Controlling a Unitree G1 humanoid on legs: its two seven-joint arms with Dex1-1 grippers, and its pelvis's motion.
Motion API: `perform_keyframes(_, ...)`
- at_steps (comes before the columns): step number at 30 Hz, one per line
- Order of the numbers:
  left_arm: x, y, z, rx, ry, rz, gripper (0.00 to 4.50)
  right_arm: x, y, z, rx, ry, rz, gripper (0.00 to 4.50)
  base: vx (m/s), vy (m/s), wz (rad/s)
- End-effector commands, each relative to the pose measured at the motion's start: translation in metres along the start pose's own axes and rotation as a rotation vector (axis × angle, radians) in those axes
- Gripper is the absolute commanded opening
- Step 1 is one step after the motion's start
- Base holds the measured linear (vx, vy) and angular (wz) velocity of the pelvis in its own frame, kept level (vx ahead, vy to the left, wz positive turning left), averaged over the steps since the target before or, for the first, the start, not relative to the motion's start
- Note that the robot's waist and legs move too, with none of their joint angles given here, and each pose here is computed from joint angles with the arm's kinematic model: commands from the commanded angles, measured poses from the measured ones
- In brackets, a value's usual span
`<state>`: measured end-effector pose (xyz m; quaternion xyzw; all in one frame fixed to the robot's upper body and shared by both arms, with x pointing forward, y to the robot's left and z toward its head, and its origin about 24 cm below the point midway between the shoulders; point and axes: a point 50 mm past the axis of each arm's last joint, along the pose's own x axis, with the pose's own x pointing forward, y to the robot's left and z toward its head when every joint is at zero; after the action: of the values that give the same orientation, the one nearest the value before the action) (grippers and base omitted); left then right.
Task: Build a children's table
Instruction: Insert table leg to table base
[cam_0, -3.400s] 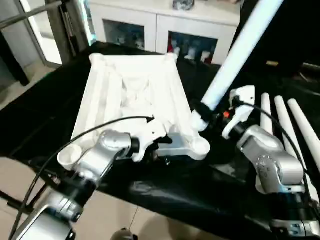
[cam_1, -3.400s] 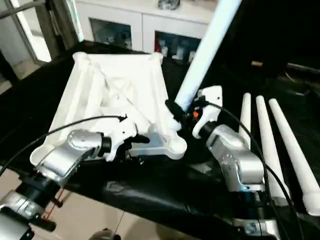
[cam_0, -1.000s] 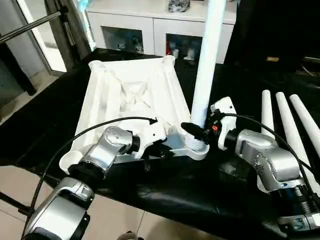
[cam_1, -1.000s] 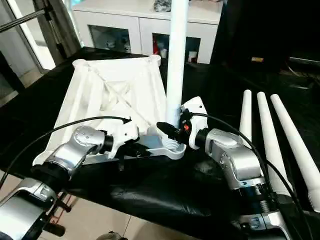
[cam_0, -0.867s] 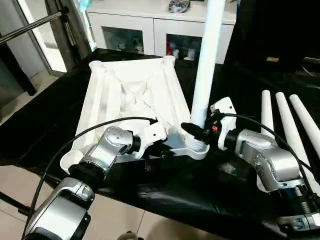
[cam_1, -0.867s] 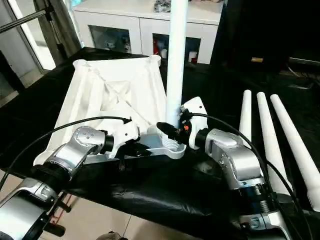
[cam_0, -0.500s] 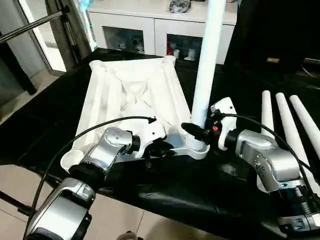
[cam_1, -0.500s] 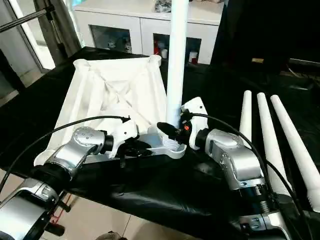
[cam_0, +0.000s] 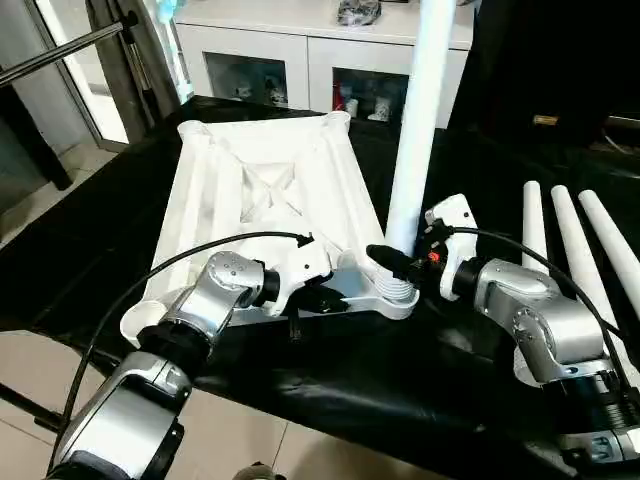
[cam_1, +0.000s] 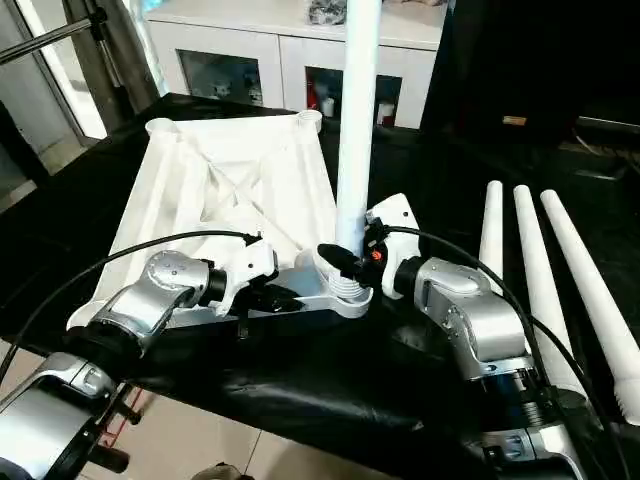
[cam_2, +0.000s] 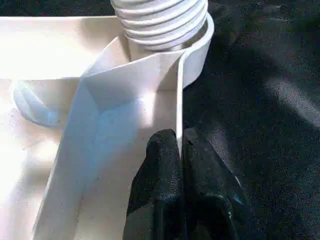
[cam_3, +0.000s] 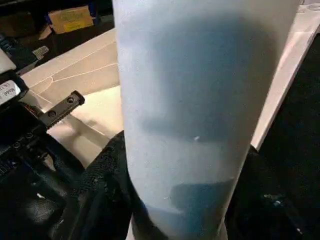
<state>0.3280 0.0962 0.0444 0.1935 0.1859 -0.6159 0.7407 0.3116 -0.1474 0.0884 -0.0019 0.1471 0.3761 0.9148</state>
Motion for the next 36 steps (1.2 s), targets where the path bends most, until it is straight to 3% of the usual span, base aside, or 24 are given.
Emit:
perform_keyframes(1, 0.001, -0.002, -0.011, -0.047, 0.035, 0.001, 0.00, -0.001, -0.003, -0.010, 0.006, 0.063, -0.020, 1.91, 0.000, 0.000, 0.00)
perform_keyframes(16, 0.001, 0.000, -0.009, -0.033, 0.037, 0.009, 0.00, -0.006, -0.004, -0.005, 0.024, 0.050, -0.015, 1.91, 0.000, 0.000, 0.00)
perform_keyframes(24, 0.002, 0.000, -0.007, -0.027, 0.028, 0.008, 0.00, -0.004, -0.010, -0.012, 0.105, -0.016, -0.058, 1.91, 0.000, 0.000, 0.00)
perform_keyframes(26, 0.002, 0.000, -0.007, -0.026, 0.026, 0.013, 0.00, -0.008, -0.011, -0.021, 0.176, -0.058, -0.079, 1.90, 0.000, 0.000, 0.00)
perform_keyframes(30, 0.002, 0.000, -0.007, -0.024, 0.025, 0.019, 0.00, -0.012, -0.011, -0.031, 0.224, -0.077, -0.100, 1.90, 0.000, 0.000, 0.00)
perform_keyframes(36, 0.000, 0.004, -0.005, -0.018, 0.026, 0.036, 0.00, -0.020, -0.009, -0.060, 0.305, -0.103, -0.168, 1.90, 0.000, 0.000, 0.00)
